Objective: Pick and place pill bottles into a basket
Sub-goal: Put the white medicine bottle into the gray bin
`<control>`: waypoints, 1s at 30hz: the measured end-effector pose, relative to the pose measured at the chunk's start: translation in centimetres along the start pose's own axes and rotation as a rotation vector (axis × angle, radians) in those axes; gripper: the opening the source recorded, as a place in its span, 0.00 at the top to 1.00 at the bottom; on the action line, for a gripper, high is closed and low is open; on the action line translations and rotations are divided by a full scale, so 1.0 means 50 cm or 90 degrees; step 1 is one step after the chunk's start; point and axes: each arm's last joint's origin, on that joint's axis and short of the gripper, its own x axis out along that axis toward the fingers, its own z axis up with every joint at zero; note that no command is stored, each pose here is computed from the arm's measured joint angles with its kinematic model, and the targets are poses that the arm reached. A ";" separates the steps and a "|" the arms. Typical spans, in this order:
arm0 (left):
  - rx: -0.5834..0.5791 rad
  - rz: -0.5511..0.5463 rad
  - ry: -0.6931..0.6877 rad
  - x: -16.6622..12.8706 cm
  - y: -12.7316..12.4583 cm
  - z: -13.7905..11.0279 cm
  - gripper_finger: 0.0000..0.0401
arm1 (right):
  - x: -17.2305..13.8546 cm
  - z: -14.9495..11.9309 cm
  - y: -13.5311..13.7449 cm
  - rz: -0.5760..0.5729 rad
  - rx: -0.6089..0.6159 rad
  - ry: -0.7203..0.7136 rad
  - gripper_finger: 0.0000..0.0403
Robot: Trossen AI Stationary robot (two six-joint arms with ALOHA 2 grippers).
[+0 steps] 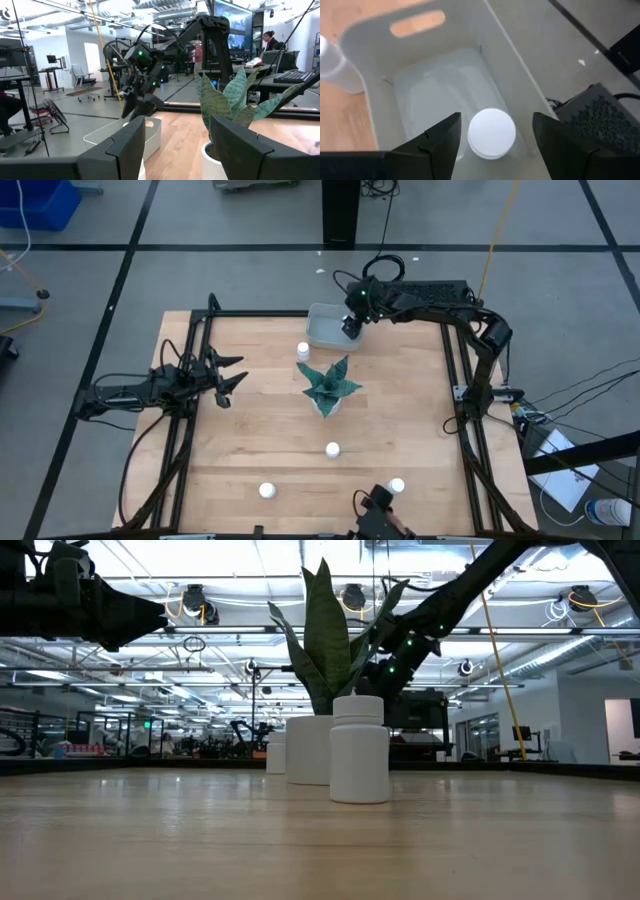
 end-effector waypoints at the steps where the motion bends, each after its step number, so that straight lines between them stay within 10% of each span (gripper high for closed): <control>1: 0.000 0.000 0.000 0.000 0.000 0.000 0.43 | -0.009 0.005 0.000 -0.001 -0.003 -0.007 0.42; 10: 0.000 0.000 0.000 0.000 0.000 0.000 0.43 | -0.121 0.039 0.005 -0.007 -0.007 -0.051 0.56; 19: 0.000 0.000 0.000 0.000 0.000 0.000 0.43 | -0.208 0.040 0.013 -0.004 -0.007 -0.047 0.97; 30: 0.000 0.000 0.000 0.000 0.000 0.000 0.43 | -0.281 -0.037 0.039 0.046 0.016 -0.150 1.00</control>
